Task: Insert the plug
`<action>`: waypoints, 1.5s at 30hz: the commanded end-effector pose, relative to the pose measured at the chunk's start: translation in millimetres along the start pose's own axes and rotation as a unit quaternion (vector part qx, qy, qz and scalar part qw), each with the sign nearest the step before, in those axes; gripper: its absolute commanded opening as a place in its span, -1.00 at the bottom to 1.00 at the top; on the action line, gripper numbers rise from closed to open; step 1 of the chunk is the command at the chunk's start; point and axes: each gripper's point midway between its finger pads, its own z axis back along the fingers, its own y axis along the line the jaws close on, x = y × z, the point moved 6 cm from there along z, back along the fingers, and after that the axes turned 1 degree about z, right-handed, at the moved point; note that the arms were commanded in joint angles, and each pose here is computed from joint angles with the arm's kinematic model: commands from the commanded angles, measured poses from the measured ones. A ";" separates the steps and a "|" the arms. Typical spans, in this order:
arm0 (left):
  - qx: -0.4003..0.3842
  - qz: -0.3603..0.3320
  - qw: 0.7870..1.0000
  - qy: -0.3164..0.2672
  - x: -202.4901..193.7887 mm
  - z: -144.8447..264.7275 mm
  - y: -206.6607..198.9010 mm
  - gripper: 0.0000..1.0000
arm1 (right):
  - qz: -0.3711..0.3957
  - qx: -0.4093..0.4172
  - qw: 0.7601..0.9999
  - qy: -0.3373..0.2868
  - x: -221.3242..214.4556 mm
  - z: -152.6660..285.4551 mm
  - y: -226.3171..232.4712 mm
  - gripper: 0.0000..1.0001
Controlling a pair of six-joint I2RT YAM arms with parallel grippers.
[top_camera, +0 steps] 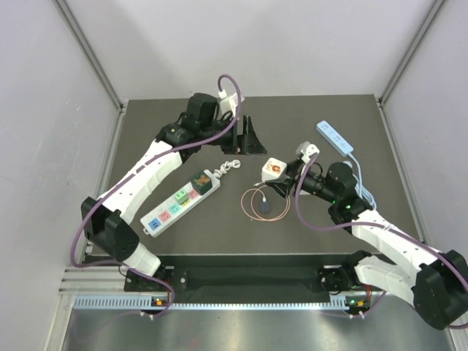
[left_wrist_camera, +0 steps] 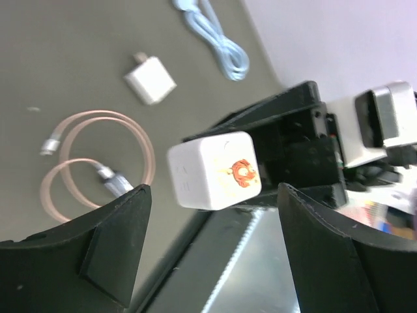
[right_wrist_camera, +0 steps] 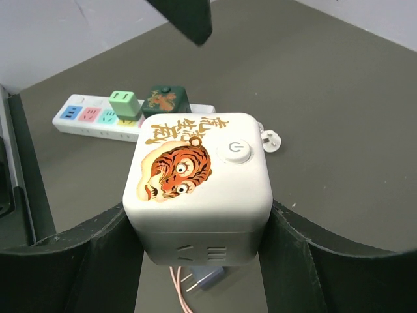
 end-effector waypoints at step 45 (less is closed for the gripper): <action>0.233 -0.114 0.957 0.127 -55.0 -74.5 41.5 0.58 | -0.032 -0.029 0.999 0.011 20.3 -22.4 -14.6 -1.00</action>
